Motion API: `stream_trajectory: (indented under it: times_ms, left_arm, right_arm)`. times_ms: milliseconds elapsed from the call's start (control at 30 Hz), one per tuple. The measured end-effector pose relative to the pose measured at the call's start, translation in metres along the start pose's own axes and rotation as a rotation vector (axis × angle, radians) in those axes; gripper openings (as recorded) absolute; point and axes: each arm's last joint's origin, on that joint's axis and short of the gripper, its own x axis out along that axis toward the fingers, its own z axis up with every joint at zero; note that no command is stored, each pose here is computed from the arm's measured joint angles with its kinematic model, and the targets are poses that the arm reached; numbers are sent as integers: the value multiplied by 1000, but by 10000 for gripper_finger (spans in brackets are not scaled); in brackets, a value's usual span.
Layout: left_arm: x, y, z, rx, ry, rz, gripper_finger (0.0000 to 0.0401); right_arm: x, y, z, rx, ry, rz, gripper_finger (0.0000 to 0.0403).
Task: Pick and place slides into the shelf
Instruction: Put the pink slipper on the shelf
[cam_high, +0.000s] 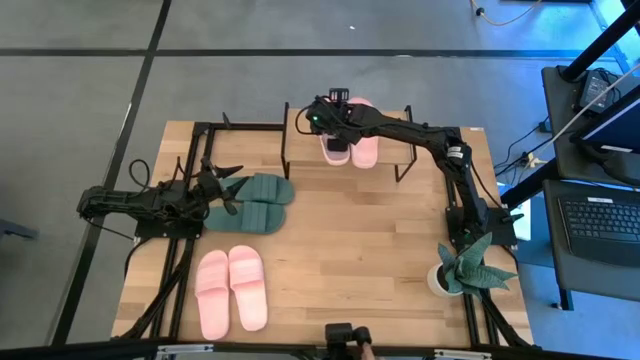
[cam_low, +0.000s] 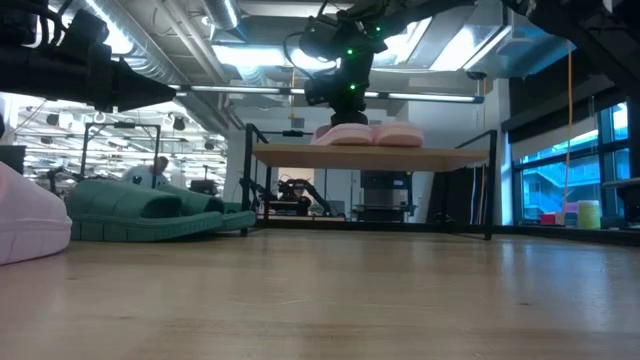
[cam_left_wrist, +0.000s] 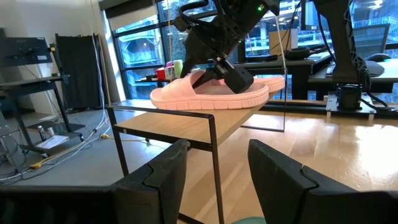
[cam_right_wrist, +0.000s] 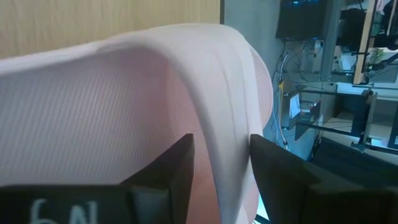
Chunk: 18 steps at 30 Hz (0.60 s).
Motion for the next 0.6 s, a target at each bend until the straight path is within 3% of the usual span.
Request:
stream_trajectory:
  times_ms: [600]
  left_arm:
    - [0, 0, 0, -2, 0, 0, 164]
  right_arm:
    - [-1, 2, -1, -8, -27, 68, 119]
